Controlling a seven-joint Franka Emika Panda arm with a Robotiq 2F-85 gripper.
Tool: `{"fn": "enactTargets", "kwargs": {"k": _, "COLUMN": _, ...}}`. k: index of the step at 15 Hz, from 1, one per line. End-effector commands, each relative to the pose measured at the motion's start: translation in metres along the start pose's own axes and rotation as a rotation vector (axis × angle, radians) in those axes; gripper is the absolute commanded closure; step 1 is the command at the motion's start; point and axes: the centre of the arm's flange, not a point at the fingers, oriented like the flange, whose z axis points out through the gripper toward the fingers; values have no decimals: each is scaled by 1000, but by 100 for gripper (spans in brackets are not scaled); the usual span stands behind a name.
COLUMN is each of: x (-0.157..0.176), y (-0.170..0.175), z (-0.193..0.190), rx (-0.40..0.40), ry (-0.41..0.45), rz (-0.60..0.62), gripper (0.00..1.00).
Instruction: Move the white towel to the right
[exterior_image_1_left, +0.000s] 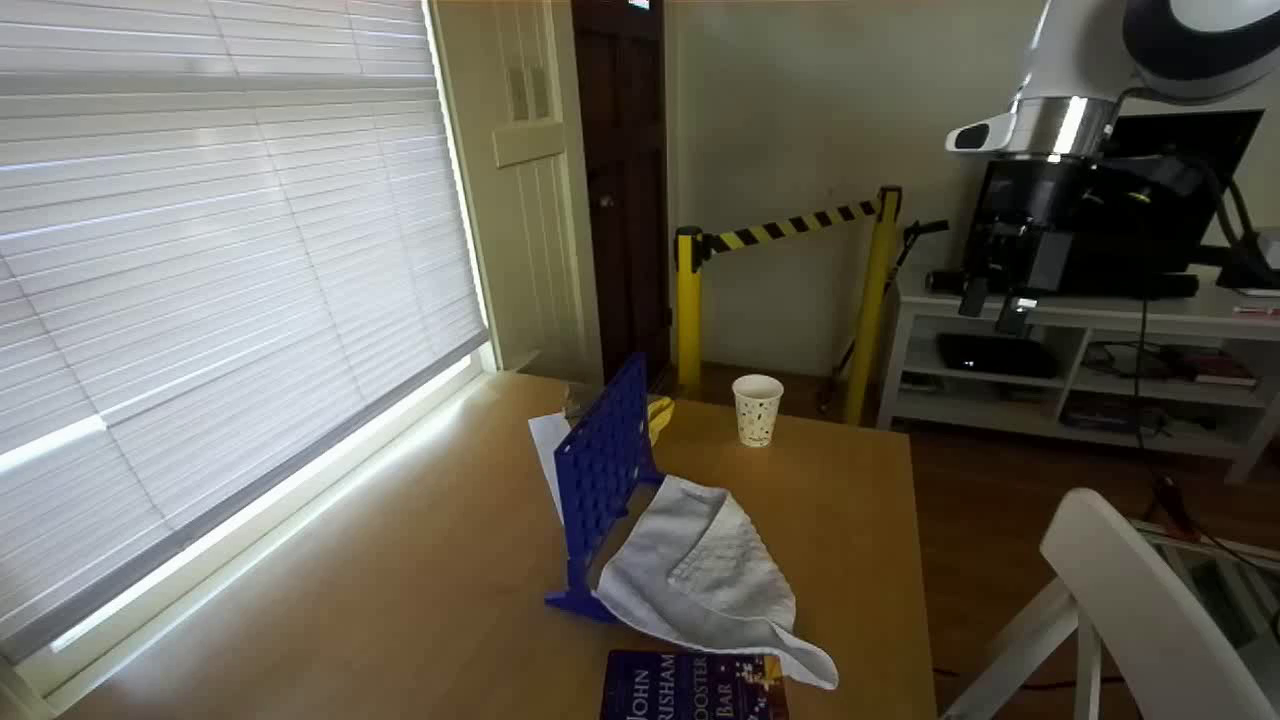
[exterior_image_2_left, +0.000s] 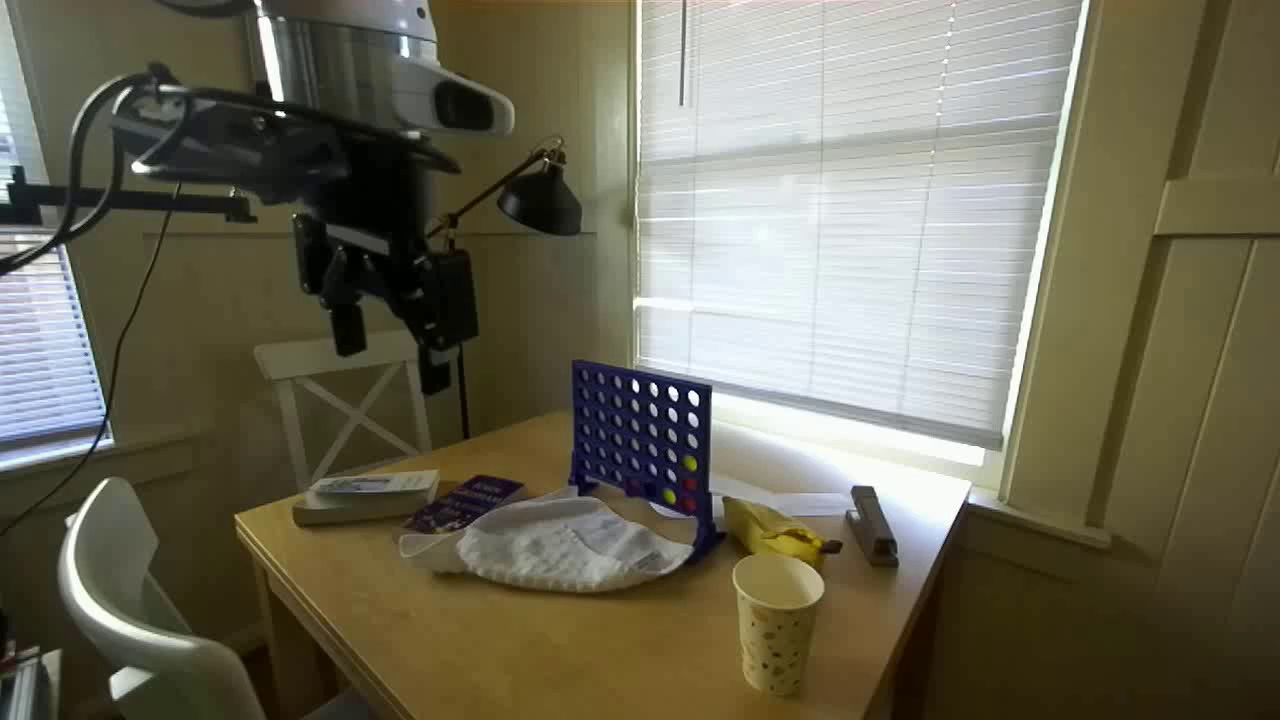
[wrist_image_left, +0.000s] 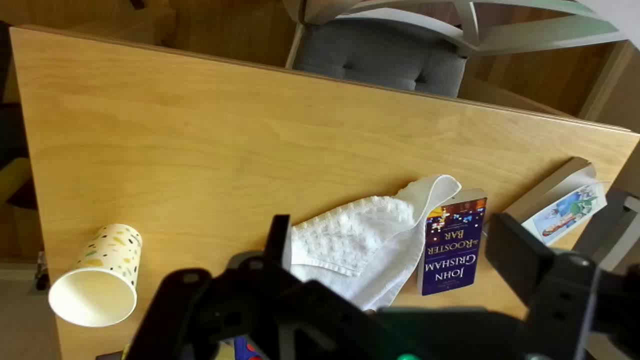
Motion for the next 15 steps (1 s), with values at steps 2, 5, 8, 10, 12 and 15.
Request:
{"fn": "enactTargets", "kwargs": {"k": 2, "x": 0, "y": 0, "z": 0, "rx": 0, "ry": 0, "rz": 0, "gripper": 0}}
{"fn": "enactTargets", "kwargs": {"k": 5, "x": 0, "y": 0, "z": 0, "rx": 0, "ry": 0, "rz": 0, "gripper": 0}}
{"fn": "enactTargets", "kwargs": {"k": 8, "x": 0, "y": 0, "z": 0, "rx": 0, "ry": 0, "rz": 0, "gripper": 0}}
{"fn": "enactTargets", "kwargs": {"k": 10, "x": 1, "y": -1, "z": 5, "rx": -5, "ry": 18, "rz": -3, "gripper": 0}}
{"fn": "enactTargets", "kwargs": {"k": 12, "x": 6, "y": -4, "z": 15, "rx": -9, "ry": 20, "rz": -5, "gripper": 0}}
{"fn": "enactTargets", "kwargs": {"k": 15, "x": 16, "y": -15, "z": 51, "rx": -36, "ry": 68, "rz": 1, "gripper": 0}}
